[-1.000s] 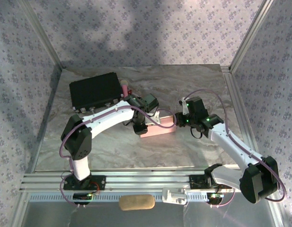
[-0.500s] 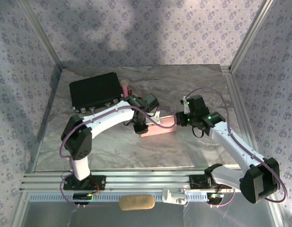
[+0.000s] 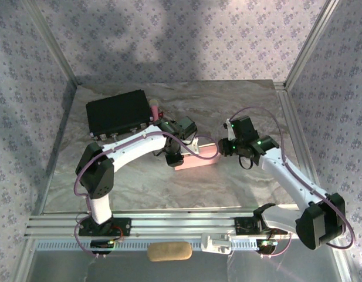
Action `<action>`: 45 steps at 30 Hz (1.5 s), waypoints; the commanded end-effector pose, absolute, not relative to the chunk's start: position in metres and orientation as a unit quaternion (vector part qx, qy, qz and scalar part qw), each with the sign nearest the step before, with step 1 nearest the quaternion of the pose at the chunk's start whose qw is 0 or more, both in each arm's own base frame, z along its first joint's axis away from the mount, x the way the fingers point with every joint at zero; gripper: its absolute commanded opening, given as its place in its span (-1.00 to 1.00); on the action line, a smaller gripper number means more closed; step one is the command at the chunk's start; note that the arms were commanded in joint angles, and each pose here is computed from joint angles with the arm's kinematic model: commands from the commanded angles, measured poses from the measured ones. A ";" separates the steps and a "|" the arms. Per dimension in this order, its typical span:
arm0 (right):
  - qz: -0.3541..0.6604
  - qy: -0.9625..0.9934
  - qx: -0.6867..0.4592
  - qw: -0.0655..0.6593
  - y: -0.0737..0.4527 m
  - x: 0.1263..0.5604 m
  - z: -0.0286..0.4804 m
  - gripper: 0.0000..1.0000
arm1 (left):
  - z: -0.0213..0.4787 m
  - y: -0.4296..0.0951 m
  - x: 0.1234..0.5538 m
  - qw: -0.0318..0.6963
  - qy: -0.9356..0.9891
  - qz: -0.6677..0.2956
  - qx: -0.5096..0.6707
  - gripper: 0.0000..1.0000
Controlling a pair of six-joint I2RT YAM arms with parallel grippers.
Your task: Fold the paper box
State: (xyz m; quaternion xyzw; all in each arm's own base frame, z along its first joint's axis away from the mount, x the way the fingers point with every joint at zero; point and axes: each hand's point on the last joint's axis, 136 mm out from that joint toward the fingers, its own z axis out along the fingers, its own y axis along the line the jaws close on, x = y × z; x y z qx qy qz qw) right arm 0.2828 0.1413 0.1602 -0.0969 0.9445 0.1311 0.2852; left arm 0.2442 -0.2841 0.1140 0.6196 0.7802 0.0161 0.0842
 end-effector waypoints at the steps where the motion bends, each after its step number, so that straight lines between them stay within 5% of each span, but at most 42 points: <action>1: 0.117 0.944 -0.099 0.291 0.137 0.288 0.167 -0.50 | 0.103 -0.276 0.239 0.058 0.776 0.028 0.627 -0.28; 23: 0.095 0.945 -0.124 0.289 0.147 0.288 0.177 -1.00 | 0.101 -0.276 0.240 0.054 0.777 0.030 0.626 -0.29; 39: 0.068 0.957 -0.107 0.260 0.139 0.284 0.153 -1.00 | 0.102 -0.278 0.245 0.066 0.784 0.032 0.616 -0.27; 45: 0.067 0.955 -0.097 0.272 0.137 0.285 0.158 -1.00 | 0.115 -0.283 0.249 0.109 0.795 0.008 0.596 -0.12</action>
